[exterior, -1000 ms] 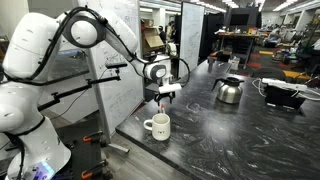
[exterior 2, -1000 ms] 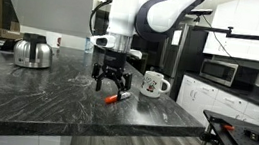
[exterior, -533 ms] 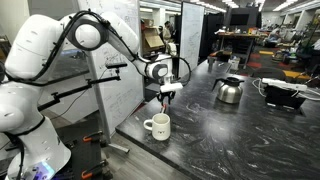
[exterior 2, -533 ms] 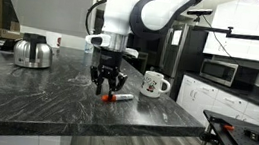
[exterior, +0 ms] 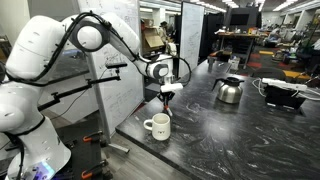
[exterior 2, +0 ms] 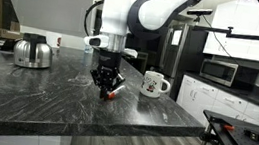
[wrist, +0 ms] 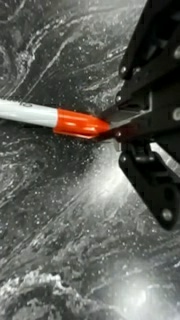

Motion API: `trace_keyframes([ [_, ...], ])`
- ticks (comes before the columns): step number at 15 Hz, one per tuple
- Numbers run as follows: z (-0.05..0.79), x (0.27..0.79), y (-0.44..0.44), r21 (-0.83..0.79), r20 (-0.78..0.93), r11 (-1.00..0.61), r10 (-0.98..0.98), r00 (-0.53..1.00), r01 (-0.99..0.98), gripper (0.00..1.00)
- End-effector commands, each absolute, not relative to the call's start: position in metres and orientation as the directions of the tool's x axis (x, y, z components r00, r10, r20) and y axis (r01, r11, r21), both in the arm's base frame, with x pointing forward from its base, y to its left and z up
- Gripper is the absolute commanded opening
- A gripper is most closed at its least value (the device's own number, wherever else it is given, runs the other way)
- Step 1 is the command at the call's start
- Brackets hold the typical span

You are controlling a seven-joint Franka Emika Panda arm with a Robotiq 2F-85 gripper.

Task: Put the marker into the mug.

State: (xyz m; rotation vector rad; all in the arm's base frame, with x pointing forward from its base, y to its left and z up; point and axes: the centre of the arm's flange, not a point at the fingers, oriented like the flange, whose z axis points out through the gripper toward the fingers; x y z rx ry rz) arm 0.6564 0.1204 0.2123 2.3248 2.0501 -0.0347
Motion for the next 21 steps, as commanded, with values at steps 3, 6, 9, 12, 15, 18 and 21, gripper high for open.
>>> trace_keyframes([
  [3, 0.217, 0.658, 0.117, 0.001, -0.042, -0.118, 0.992, 0.118, 0.993, 0.39],
  [6, 0.22, 0.654, 0.112, 0.004, -0.031, -0.117, 0.993, 0.117, 0.993, 0.55],
  [9, 0.221, 0.656, 0.102, 0.008, -0.028, -0.128, 0.991, 0.129, 0.992, 0.77],
  [12, 0.22, 0.66, 0.086, 0.005, -0.029, -0.136, 0.99, 0.136, 0.991, 0.98],
  [15, 0.217, 0.665, 0.072, -0.003, -0.037, -0.128, 0.991, 0.127, 0.992, 1.0],
  [18, 0.214, 0.665, 0.074, -0.013, -0.042, -0.101, 0.994, 0.1, 0.995, 0.98],
  [21, 0.211, 0.661, 0.083, -0.026, -0.048, -0.082, 0.996, 0.081, 0.996, 0.94],
])
